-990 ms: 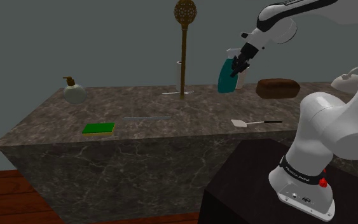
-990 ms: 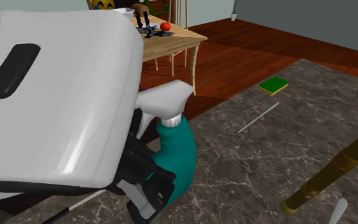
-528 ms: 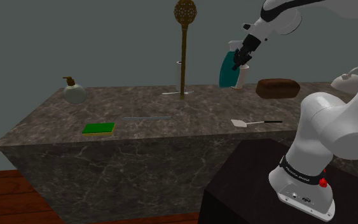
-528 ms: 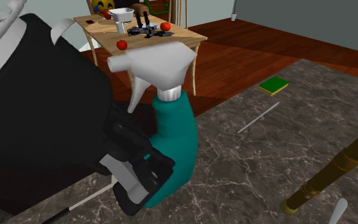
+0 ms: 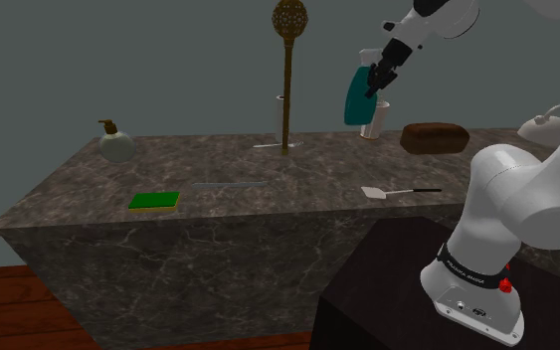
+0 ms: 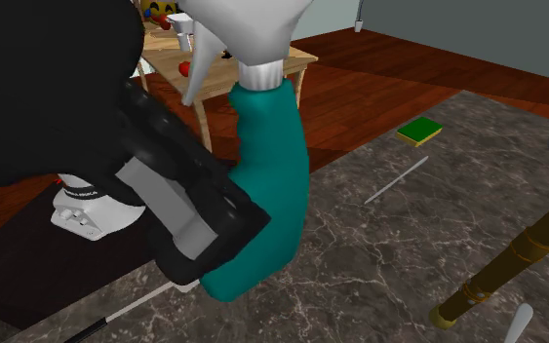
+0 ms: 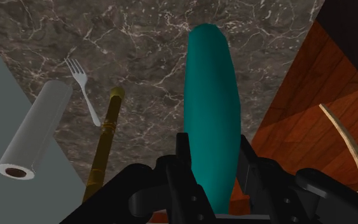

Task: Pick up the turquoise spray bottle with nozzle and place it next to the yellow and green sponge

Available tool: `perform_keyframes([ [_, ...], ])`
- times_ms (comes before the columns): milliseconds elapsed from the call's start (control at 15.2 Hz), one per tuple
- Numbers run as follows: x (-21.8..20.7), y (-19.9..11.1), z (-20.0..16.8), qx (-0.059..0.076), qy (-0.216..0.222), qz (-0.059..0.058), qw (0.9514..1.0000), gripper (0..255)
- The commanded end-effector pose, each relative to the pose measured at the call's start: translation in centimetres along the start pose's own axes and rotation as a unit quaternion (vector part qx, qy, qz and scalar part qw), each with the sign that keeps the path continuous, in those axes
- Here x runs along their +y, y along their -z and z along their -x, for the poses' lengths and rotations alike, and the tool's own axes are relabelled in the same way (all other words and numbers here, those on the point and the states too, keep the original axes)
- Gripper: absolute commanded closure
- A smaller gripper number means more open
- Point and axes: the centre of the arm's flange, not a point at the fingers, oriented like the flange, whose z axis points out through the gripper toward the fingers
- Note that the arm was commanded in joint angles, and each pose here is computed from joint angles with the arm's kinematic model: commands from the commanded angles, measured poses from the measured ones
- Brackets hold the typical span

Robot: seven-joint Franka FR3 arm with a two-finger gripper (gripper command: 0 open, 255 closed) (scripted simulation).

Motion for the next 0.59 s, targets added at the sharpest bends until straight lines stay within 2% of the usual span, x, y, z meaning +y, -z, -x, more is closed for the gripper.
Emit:
perform_keyframes([
  [0,-0.1,1.1,-0.5,0.000,0.000,0.000,1.0000,255],
  [528,-0.2,4.7,-2.6,0.000,0.000,0.000,1.0000,255],
])
